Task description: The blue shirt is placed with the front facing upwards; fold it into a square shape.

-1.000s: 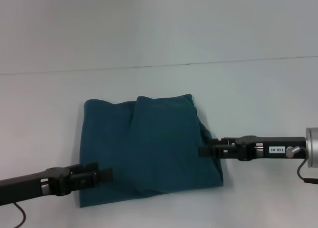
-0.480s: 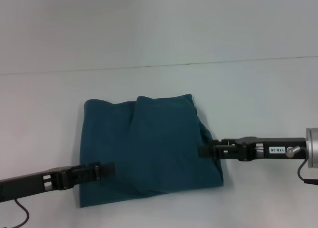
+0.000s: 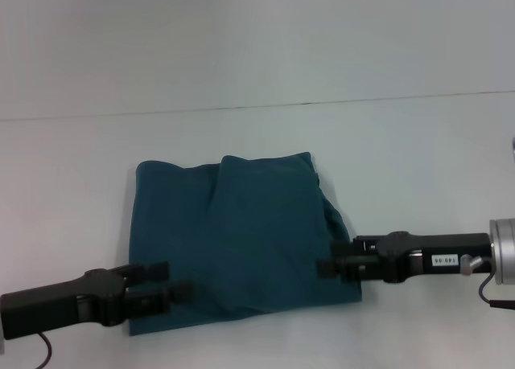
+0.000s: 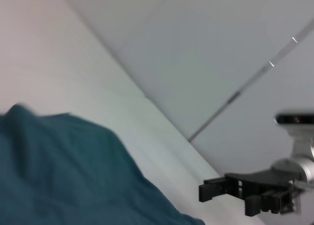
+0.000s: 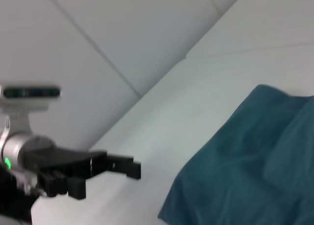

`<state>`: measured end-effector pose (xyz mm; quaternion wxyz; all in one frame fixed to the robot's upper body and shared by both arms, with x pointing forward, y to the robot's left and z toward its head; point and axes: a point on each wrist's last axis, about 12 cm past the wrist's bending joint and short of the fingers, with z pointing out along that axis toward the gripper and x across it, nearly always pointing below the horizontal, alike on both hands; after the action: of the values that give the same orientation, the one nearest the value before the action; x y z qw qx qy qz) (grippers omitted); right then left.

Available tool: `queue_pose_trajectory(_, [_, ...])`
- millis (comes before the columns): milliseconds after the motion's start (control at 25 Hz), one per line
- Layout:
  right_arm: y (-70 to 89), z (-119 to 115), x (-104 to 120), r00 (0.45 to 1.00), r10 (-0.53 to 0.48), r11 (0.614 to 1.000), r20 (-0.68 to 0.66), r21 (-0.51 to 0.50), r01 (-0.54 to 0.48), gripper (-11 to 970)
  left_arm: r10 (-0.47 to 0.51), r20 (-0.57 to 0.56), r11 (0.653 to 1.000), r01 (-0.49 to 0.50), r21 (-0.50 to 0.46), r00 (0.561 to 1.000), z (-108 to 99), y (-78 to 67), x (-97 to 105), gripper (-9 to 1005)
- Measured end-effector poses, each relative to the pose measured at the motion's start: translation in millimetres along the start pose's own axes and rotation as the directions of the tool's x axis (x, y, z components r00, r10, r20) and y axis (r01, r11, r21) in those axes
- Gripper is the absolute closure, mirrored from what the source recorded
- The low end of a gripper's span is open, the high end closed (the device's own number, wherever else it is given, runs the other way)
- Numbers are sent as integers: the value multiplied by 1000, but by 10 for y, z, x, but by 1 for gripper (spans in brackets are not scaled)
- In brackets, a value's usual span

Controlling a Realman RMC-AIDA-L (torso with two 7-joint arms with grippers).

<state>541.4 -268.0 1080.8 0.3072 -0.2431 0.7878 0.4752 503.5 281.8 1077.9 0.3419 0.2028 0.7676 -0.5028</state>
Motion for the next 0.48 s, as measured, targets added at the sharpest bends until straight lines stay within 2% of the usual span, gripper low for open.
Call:
queue_pose_trajectory(120, [-6,23,19,999,-36,999,-21,6,36,165,50,4,999,-50,5,999,25,-5,29,63])
queue_pose_trajectory(480, [-24,9,30,999,-46,999,-20,20,47,165,41,8,999,-41,11,999,19,-3,36,63])
